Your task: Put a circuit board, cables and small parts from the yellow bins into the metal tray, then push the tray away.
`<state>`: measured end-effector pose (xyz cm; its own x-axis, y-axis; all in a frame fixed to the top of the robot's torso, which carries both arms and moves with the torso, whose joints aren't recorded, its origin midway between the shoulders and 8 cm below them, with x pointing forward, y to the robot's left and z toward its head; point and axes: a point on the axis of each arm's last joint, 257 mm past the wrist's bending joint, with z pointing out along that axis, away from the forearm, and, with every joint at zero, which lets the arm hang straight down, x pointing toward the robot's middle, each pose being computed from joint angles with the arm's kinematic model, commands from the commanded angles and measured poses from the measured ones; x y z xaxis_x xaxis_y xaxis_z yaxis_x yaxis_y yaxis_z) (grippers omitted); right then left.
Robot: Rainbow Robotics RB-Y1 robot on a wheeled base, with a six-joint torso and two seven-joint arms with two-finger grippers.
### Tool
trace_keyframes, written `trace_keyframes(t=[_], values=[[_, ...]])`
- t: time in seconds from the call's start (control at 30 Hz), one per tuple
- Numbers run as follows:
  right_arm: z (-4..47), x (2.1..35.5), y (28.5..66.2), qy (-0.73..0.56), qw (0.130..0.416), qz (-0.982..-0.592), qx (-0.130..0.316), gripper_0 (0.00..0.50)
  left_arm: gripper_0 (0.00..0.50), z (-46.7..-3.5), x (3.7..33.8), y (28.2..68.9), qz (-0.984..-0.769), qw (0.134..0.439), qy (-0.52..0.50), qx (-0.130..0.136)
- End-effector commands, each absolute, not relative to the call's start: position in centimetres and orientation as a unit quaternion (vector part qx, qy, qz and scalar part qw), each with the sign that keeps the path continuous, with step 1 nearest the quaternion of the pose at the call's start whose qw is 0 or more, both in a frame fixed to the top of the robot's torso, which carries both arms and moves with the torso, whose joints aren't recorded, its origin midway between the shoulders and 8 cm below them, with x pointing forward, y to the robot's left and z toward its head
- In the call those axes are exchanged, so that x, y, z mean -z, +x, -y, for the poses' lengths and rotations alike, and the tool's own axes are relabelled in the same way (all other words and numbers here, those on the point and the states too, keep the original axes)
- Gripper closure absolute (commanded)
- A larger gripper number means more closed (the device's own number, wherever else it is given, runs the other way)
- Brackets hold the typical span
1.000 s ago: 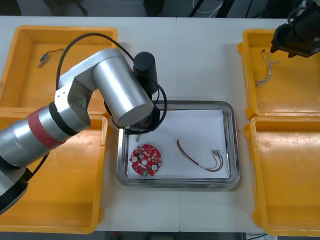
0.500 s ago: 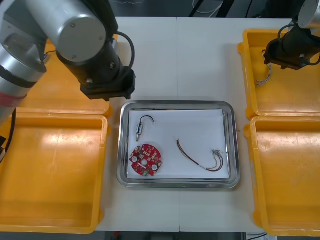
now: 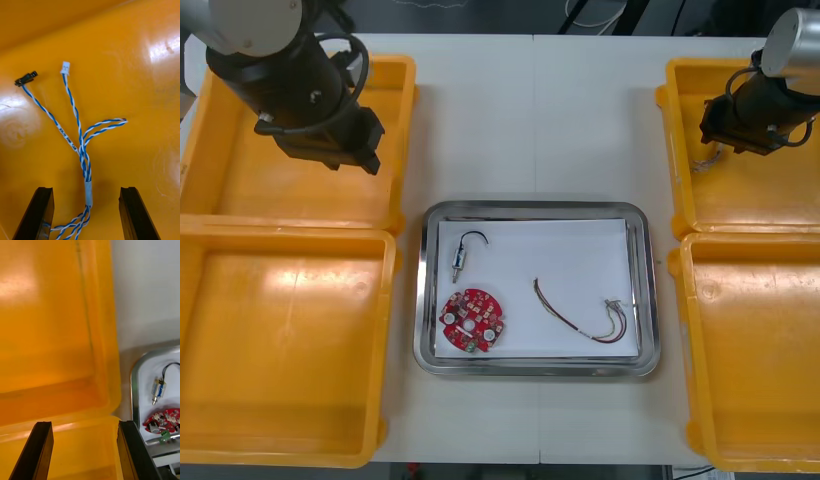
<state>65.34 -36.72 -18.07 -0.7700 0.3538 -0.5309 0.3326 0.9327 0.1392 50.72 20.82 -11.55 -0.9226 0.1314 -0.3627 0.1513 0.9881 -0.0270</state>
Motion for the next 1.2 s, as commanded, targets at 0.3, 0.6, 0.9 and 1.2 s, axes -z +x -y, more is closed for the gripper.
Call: trace_keyframes(t=[0.3,0.6,0.9,1.2], values=[[35.5,17.1,67.0,0.189,0.313,-0.93,-0.034,0.0,0.0,-26.8,6.6,57.7,-0.955,0.266,0.129,-0.012],[35.8,19.2,66.1,0.194,0.299,-0.934,-0.039,0.0,0.0,-31.4,7.4,60.6,-0.942,0.291,0.164,-0.037],[35.8,20.7,65.5,0.195,0.29,-0.936,-0.046,0.5,0.0,-36.1,8.6,63.3,-0.929,0.317,0.179,-0.063],[36.5,19.9,65.7,0.187,0.298,-0.935,-0.037,0.5,0.0,-38.8,8.5,65.0,-0.92,0.34,0.175,-0.08]])
